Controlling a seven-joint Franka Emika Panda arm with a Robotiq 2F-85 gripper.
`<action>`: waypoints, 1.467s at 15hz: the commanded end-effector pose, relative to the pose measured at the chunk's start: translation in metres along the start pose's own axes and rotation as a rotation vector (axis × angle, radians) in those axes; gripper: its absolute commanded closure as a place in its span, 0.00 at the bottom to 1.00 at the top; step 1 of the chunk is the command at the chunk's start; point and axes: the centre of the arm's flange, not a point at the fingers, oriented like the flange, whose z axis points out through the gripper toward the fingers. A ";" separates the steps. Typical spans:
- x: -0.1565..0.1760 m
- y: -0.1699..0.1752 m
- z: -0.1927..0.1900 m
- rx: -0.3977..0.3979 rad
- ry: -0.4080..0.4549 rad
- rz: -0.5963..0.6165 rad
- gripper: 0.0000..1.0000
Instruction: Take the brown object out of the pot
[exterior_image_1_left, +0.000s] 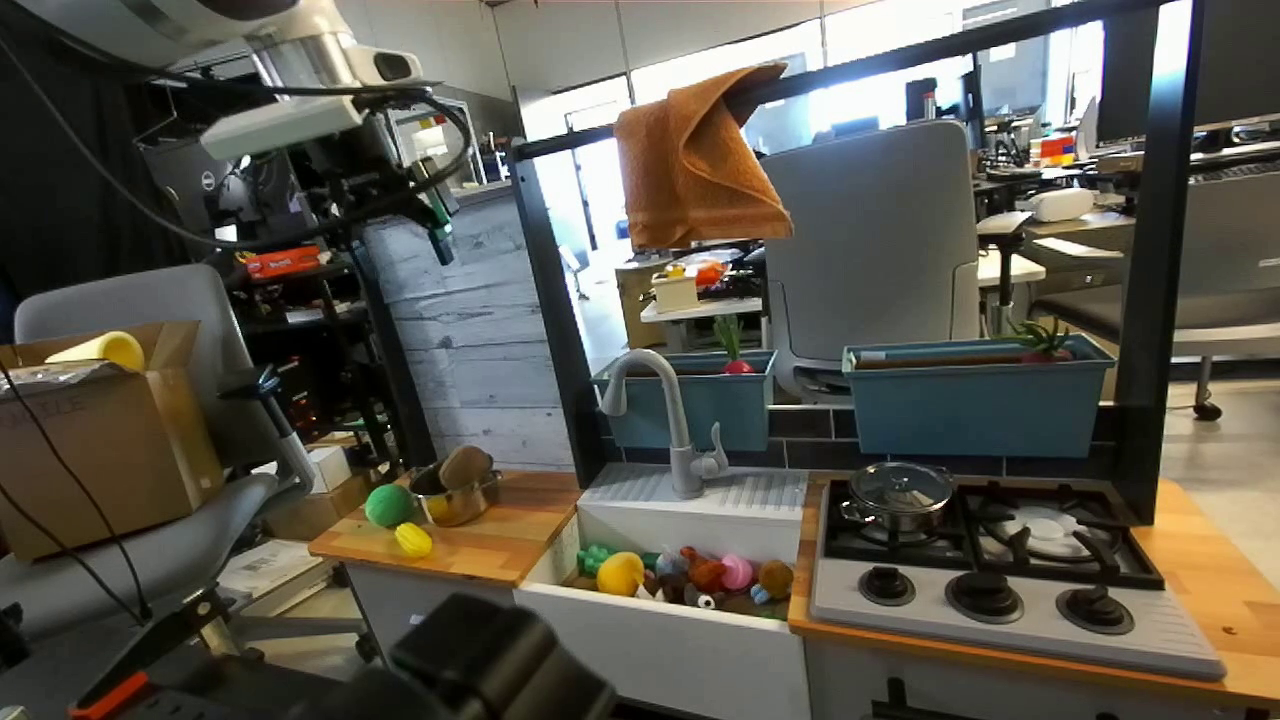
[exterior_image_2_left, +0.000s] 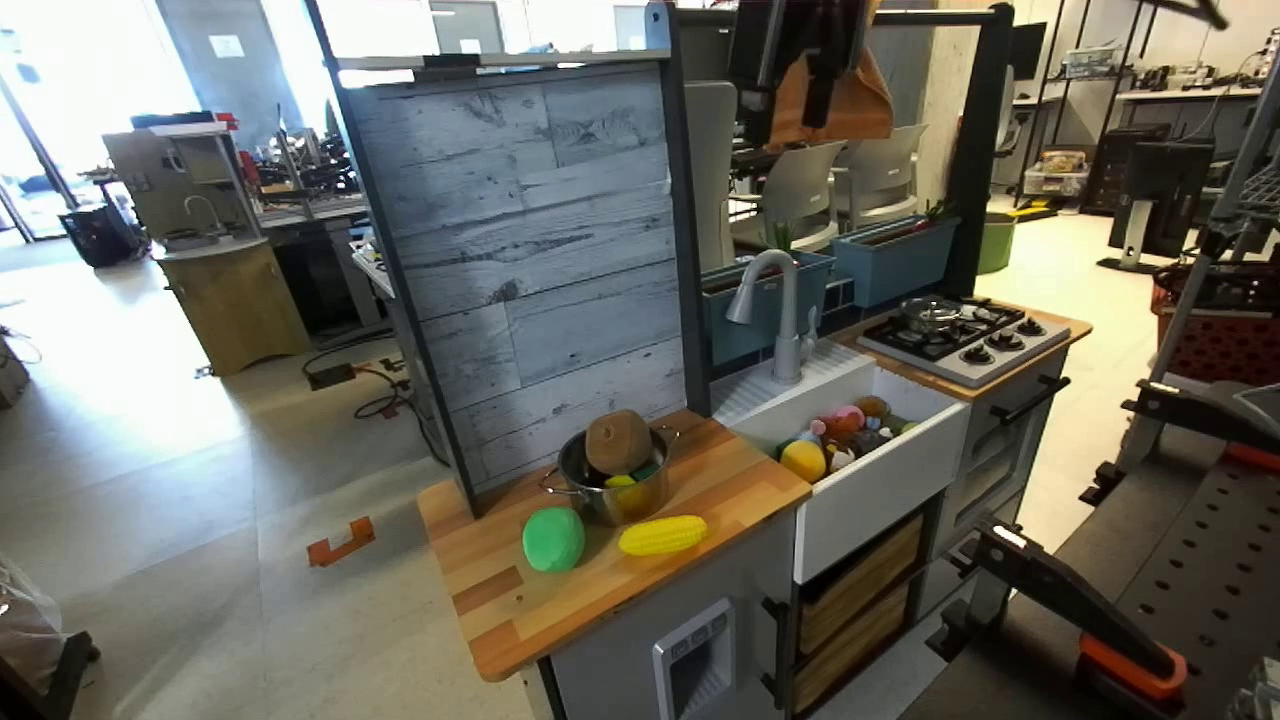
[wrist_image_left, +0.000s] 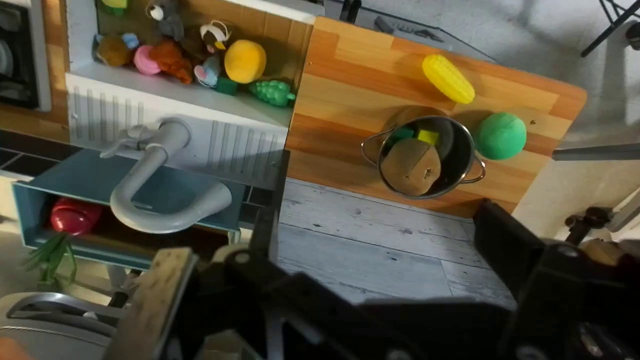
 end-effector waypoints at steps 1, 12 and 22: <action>0.085 0.001 0.034 -0.012 -0.049 -0.106 0.00; 0.180 -0.035 0.123 0.033 -0.343 -0.340 0.00; 0.213 -0.087 0.253 -0.001 -0.298 -0.176 0.00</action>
